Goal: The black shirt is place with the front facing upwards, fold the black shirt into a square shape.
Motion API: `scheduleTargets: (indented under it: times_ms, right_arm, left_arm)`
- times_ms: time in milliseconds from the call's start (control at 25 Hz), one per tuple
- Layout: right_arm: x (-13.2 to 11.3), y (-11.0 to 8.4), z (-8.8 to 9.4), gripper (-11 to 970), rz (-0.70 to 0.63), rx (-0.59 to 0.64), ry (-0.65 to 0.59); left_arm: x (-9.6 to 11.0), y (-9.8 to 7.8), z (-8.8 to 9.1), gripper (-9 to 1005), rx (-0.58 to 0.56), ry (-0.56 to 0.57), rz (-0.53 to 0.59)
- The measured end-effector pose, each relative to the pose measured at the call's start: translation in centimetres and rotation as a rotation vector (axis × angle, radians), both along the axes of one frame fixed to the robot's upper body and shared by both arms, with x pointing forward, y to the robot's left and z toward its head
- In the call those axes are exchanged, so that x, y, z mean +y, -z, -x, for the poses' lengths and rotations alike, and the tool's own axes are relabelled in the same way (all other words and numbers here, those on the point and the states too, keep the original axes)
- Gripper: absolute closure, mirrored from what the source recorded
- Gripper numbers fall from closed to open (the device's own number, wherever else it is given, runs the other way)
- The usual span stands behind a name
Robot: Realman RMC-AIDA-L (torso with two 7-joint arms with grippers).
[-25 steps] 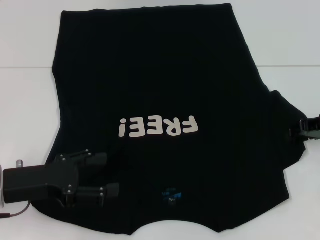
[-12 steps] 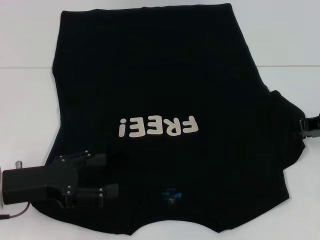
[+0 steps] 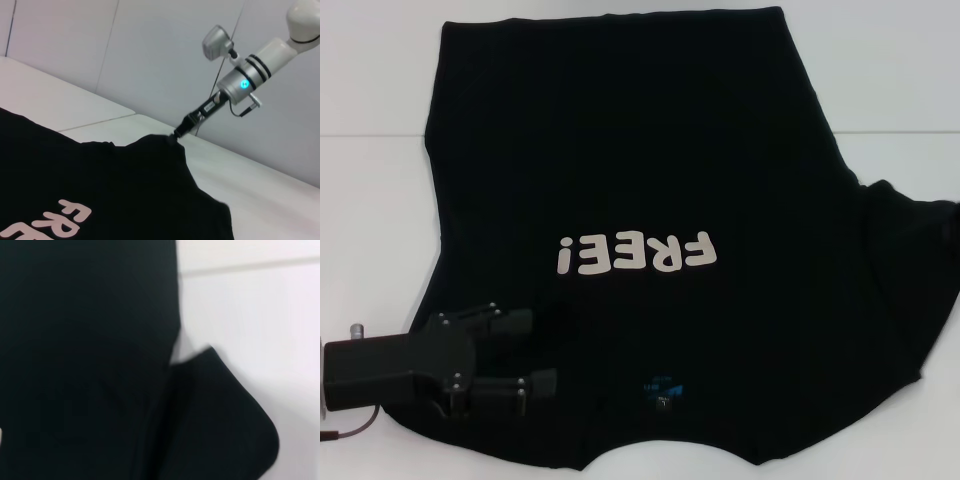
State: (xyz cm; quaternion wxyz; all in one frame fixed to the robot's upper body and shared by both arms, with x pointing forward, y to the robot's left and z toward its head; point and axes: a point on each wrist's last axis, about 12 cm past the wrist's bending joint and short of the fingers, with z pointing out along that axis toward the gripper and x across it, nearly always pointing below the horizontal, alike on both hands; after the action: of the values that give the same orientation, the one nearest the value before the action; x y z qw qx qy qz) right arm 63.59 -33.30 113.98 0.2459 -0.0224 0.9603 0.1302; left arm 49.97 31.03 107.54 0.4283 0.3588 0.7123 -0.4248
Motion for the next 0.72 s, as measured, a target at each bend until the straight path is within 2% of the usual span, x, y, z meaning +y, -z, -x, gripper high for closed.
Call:
scheduleTargets:
  times_ms: [160, 280, 400, 440, 480, 720]
  right_arm:
    - [0.7, -1.0, -0.1, 930, -0.027, -0.060, -0.061]
    - [2.4, -1.3, -0.4, 926, -0.023, -0.083, -0.132]
    - [4.8, -1.7, -0.9, 921, -0.005, -0.107, -0.220]
    - [6.7, -2.0, -1.1, 920, 0.014, -0.113, -0.290]
    - [6.7, -2.0, -1.1, 918, 0.014, -0.113, -0.290]
    - [12.3, -2.3, -1.4, 909, 0.085, -0.109, -0.486]
  left_arm:
    - [0.0, 0.0, 0.0, 47, 0.003, 0.001, 0.000]
    - [0.0, 0.1, 0.1, 47, 0.004, 0.001, 0.001]
    - [0.0, 0.1, 0.1, 47, 0.006, -0.001, 0.000]
    - [0.0, 0.1, 0.1, 46, 0.006, -0.001, 0.000]
    - [0.0, 0.1, 0.1, 46, 0.006, -0.001, 0.000]
    - [0.0, 0.1, 0.1, 47, 0.006, -0.004, -0.002]
